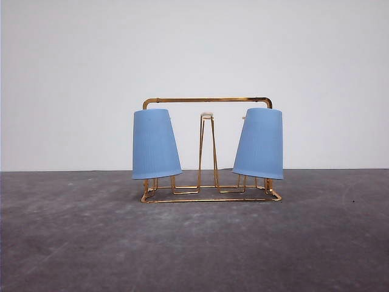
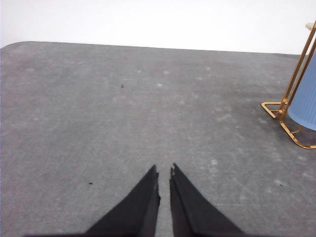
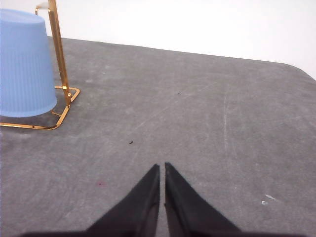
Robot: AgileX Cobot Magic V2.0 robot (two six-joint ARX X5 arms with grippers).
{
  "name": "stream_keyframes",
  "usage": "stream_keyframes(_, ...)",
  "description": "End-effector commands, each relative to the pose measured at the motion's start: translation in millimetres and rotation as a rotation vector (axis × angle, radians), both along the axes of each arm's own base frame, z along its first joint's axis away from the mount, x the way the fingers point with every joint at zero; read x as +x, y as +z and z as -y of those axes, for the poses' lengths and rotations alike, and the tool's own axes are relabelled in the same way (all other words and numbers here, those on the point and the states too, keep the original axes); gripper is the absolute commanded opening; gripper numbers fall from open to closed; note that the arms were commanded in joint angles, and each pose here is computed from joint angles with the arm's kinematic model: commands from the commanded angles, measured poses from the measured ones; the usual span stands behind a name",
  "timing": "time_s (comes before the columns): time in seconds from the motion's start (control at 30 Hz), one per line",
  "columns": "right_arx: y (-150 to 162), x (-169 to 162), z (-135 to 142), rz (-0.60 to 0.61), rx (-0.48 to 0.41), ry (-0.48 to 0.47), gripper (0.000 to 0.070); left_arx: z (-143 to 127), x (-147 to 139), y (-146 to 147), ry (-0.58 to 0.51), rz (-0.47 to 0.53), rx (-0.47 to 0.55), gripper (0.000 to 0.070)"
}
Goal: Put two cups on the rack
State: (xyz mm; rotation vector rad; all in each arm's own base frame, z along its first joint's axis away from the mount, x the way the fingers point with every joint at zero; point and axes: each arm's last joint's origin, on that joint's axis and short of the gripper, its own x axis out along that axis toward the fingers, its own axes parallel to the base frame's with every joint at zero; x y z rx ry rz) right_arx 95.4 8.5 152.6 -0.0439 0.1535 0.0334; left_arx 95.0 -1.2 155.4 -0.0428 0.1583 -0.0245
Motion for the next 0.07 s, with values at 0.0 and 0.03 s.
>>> stream_keyframes(0.0, -0.2, 0.3, -0.1, 0.007, 0.002, -0.003, 0.0016, -0.2, 0.6, -5.8, 0.004, -0.019, 0.000, 0.0023)
stream_keyframes(0.03, -0.2, 0.3, -0.1, 0.007, 0.002, -0.003, 0.0016, -0.2, 0.6, -5.8, 0.004, -0.019, 0.000, 0.0023)
